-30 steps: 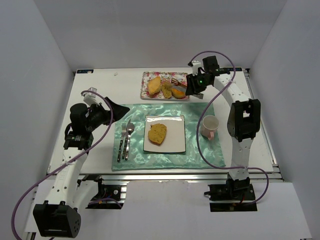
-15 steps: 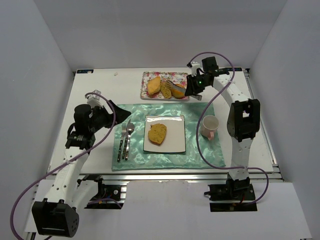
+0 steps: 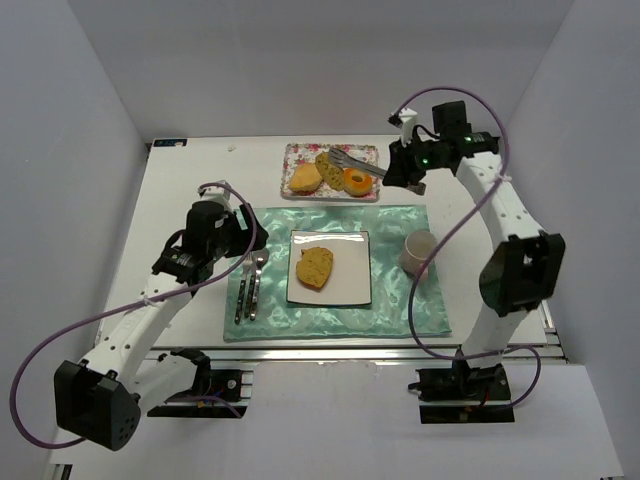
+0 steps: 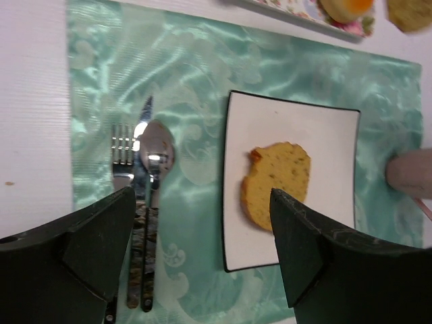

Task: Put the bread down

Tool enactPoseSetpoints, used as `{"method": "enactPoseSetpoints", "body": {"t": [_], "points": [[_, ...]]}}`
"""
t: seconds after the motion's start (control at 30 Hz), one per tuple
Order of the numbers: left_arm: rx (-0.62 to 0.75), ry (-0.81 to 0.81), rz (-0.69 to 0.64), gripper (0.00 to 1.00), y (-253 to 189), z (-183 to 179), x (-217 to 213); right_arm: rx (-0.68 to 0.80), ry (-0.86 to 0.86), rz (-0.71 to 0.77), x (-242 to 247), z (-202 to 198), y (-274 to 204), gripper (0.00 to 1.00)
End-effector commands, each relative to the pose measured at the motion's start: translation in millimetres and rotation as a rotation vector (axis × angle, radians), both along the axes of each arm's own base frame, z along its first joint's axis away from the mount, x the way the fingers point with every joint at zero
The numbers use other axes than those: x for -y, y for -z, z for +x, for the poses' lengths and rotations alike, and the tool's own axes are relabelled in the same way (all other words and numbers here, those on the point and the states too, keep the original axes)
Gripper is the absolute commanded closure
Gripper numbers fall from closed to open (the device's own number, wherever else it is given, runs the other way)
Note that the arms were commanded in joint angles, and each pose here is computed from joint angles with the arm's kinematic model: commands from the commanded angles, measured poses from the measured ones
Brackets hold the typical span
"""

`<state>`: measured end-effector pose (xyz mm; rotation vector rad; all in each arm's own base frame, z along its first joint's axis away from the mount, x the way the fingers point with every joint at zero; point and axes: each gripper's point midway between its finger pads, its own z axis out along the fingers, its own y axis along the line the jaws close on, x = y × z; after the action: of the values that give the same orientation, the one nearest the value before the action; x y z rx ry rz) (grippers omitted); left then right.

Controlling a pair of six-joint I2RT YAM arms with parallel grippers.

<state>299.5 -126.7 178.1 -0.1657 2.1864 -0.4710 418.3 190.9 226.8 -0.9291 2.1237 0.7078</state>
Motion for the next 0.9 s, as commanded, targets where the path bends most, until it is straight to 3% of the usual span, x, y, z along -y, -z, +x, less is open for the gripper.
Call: {"method": "enactPoseSetpoints", "body": {"t": [0.0,0.2,0.47,0.67,0.87], "points": [[0.057,-0.110,0.074,0.11,-13.3,6.4,-24.1,0.032,-0.162,-0.021,4.1,-48.1,-9.7,0.82],[0.069,-0.122,0.092,0.11,-10.6,7.0,-28.4,-0.049,-0.389,-0.188,24.4,-135.5,33.3,0.83],[0.059,-0.096,0.076,0.10,-4.6,4.8,-22.8,-0.078,-0.385,-0.339,42.1,-165.3,73.5,0.82],[0.059,-0.092,0.076,0.10,-4.0,1.0,-23.6,-0.066,-0.354,-0.352,42.0,-159.4,72.4,0.56],[0.061,-0.089,0.062,0.10,-3.8,-0.1,-22.0,-0.021,-0.321,-0.332,35.9,-145.1,57.2,0.48]]}}
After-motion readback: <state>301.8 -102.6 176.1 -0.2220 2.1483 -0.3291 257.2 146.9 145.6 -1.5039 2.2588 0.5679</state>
